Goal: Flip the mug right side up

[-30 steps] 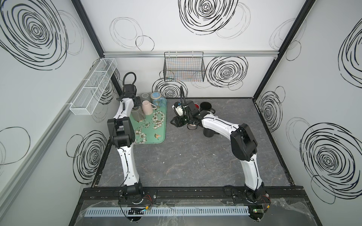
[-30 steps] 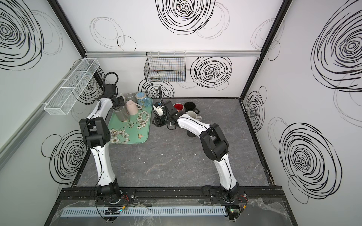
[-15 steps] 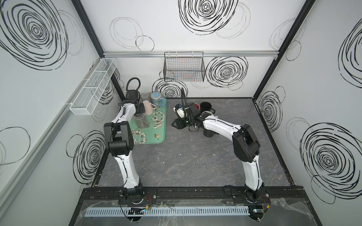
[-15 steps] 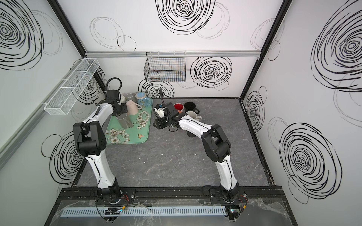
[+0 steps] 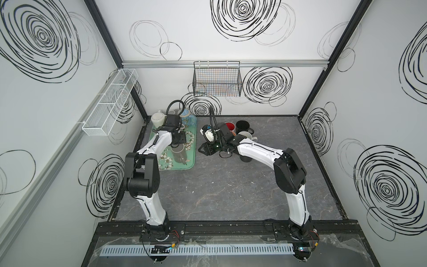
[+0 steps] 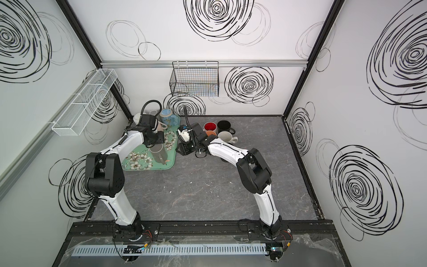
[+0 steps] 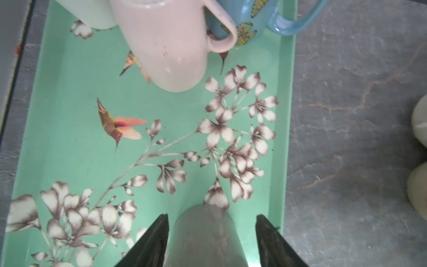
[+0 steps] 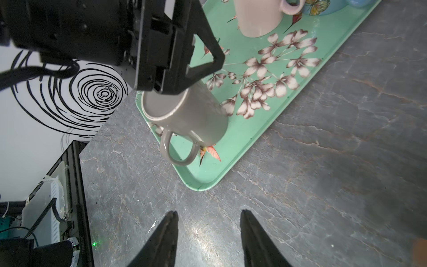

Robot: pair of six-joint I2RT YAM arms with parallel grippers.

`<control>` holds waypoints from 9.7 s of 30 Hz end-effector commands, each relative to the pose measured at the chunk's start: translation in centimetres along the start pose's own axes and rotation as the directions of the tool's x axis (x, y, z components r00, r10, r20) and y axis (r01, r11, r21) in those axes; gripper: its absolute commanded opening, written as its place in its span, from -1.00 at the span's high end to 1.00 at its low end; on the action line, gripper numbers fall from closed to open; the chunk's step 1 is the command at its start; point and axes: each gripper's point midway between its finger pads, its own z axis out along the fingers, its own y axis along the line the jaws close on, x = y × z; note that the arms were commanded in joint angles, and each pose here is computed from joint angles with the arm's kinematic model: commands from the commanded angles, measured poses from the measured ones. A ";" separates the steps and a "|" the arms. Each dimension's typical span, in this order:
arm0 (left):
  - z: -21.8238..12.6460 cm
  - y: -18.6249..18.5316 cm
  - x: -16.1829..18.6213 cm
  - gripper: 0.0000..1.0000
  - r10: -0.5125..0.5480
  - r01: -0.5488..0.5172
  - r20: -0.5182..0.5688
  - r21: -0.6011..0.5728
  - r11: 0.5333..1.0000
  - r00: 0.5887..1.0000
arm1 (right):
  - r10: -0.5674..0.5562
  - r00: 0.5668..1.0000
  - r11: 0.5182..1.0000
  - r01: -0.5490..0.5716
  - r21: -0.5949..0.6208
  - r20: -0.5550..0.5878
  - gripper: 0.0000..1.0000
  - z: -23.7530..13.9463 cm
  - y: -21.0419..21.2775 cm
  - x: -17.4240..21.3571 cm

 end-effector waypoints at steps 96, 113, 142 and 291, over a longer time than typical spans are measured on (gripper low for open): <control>-24.1 0.1 0.1 -0.40 -0.352 0.081 0.528 0.468 0.880 0.773 | -0.243 0.840 0.962 0.272 0.010 0.485 1.00 -8.1 8.7 -12.3; -29.9 -14.5 -0.4 -0.60 -0.302 -0.351 0.653 0.674 0.650 0.695 | 0.022 0.697 0.914 0.276 -0.296 0.717 1.00 -24.2 4.7 -14.4; -30.1 -16.7 -0.9 -0.40 -0.529 -0.394 0.507 0.862 0.320 0.680 | 0.027 0.667 0.746 0.483 -0.458 0.745 1.00 -27.9 11.1 -12.2; -6.2 -1.2 -10.8 -0.47 0.022 -0.054 0.323 0.091 0.994 0.946 | 0.072 0.946 0.994 -0.094 0.053 0.316 0.06 -12.0 -4.8 -6.1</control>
